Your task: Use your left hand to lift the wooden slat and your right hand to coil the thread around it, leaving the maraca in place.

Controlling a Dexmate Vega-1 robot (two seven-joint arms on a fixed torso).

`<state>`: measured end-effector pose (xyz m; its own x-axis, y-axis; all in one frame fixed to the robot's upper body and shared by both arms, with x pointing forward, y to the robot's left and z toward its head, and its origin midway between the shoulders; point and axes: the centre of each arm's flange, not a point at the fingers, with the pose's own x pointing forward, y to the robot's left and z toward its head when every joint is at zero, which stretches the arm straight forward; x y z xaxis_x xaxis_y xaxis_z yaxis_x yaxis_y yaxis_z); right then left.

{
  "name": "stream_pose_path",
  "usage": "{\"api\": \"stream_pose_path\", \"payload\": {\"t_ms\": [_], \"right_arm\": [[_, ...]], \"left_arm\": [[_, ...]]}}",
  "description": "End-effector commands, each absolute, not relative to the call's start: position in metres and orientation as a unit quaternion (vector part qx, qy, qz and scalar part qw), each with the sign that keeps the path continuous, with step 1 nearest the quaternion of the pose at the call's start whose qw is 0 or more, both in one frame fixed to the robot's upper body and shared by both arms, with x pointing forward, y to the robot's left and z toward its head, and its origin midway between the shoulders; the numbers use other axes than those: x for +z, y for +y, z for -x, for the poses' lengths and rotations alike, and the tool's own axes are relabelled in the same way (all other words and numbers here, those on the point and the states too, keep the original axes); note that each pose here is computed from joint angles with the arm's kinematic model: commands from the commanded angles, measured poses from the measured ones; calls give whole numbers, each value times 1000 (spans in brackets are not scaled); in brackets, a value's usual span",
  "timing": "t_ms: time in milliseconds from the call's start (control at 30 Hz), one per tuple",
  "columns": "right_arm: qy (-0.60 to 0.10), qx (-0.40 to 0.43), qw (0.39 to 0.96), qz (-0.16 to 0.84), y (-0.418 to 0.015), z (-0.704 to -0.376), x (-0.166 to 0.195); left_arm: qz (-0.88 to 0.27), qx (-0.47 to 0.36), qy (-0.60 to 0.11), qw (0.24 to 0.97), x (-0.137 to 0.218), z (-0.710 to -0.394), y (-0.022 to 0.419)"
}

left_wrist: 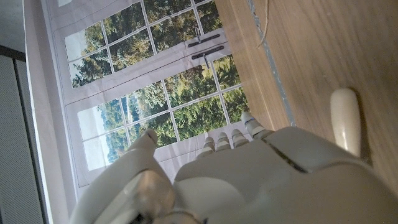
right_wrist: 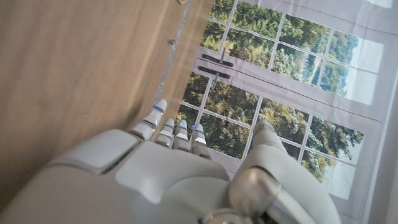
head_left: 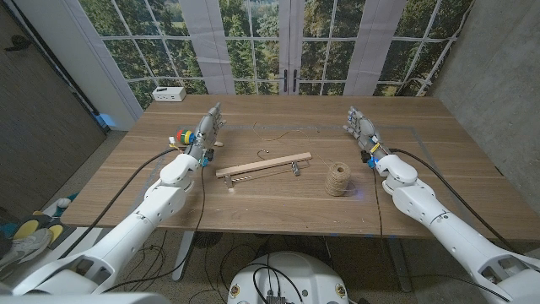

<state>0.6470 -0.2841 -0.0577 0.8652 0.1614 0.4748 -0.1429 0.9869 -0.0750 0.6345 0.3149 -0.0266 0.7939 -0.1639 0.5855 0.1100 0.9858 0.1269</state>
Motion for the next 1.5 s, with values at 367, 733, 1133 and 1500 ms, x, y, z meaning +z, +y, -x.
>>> {"api": "stream_pose_path", "payload": {"t_ms": [367, 733, 1133, 1500], "right_arm": [[-295, 79, 950, 70, -236, -592, -30], [-295, 82, 949, 78, -246, -596, -23], [-304, 77, 942, 119, -255, -586, -16], [-318, 70, 934, 147, -260, -568, -13]], "left_arm": [[-181, -54, -342, 920, -9, -620, 327], [-212, -40, -336, 917, 3, -617, 320], [-285, -31, -320, 903, 13, -604, 306], [-349, -18, -307, 885, 18, -591, 292]]}}
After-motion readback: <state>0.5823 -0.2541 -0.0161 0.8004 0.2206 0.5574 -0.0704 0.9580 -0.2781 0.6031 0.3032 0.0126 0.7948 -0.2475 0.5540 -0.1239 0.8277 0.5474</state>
